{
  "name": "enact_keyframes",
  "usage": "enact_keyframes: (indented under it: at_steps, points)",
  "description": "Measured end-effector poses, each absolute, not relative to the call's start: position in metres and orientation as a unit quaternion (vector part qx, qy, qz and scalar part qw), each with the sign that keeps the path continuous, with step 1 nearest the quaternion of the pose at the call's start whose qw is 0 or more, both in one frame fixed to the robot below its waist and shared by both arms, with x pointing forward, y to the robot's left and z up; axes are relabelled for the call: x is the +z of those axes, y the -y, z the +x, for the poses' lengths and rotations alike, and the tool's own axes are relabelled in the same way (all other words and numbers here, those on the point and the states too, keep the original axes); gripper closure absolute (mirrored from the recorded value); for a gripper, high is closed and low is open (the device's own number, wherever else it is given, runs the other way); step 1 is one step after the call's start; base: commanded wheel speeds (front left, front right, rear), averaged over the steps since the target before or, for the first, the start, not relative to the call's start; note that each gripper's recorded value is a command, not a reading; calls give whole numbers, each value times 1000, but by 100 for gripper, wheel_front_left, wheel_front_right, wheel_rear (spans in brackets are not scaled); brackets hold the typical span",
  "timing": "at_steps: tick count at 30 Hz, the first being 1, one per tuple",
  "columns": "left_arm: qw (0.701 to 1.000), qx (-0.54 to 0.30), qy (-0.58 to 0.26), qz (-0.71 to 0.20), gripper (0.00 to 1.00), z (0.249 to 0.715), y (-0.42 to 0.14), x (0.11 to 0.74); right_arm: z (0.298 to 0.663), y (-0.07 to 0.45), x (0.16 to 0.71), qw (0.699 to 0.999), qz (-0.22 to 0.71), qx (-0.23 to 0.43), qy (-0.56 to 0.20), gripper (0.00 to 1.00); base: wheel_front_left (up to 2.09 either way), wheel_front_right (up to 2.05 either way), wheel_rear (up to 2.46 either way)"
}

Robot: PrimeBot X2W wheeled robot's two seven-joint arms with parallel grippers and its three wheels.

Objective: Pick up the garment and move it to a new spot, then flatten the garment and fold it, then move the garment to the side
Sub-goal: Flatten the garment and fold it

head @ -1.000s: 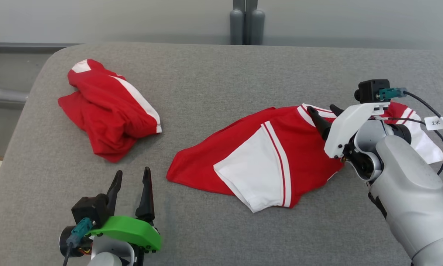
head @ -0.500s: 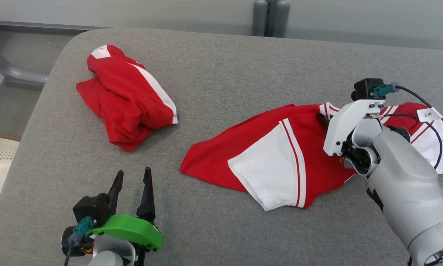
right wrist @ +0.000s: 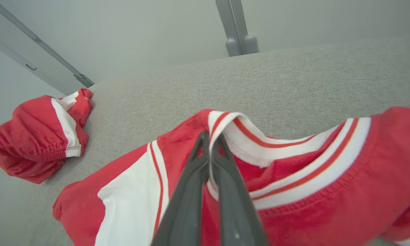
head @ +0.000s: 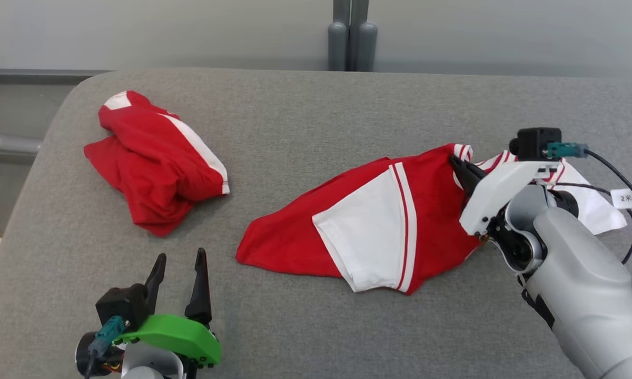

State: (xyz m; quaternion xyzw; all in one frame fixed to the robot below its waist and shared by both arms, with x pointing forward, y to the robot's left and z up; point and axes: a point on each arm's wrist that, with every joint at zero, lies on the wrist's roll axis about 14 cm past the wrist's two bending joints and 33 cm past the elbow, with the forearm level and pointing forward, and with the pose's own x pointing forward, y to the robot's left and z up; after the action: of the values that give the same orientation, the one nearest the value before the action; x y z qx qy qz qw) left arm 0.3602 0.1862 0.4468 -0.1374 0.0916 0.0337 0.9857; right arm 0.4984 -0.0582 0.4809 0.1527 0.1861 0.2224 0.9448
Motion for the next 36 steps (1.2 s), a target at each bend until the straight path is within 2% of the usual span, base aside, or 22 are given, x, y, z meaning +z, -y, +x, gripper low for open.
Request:
enact_keyframes:
  at_steps: [7, 12, 21, 28, 36]
  points:
    - [986, -1, -94, -134, 0, 368, -166, 451, 453, 88, 486, 940, 173, 232, -182, 100, 0, 0, 0]
    - [987, -24, -94, -131, 0, 376, -152, 455, 427, 138, 482, 950, 156, 199, -185, 100, 0, 0, 0]
    - [985, -53, -103, -128, 0, 386, -134, 452, 381, 180, 466, 943, 147, 182, -238, 100, 0, 0, 0]
    - [984, -50, -115, -123, 0, 388, -139, 445, 376, 212, 454, 944, 127, 156, -260, 100, 0, 0, 0]
    - [984, -49, -118, -122, 0, 393, -140, 444, 395, 238, 453, 957, 89, 132, -241, 100, 0, 0, 0]
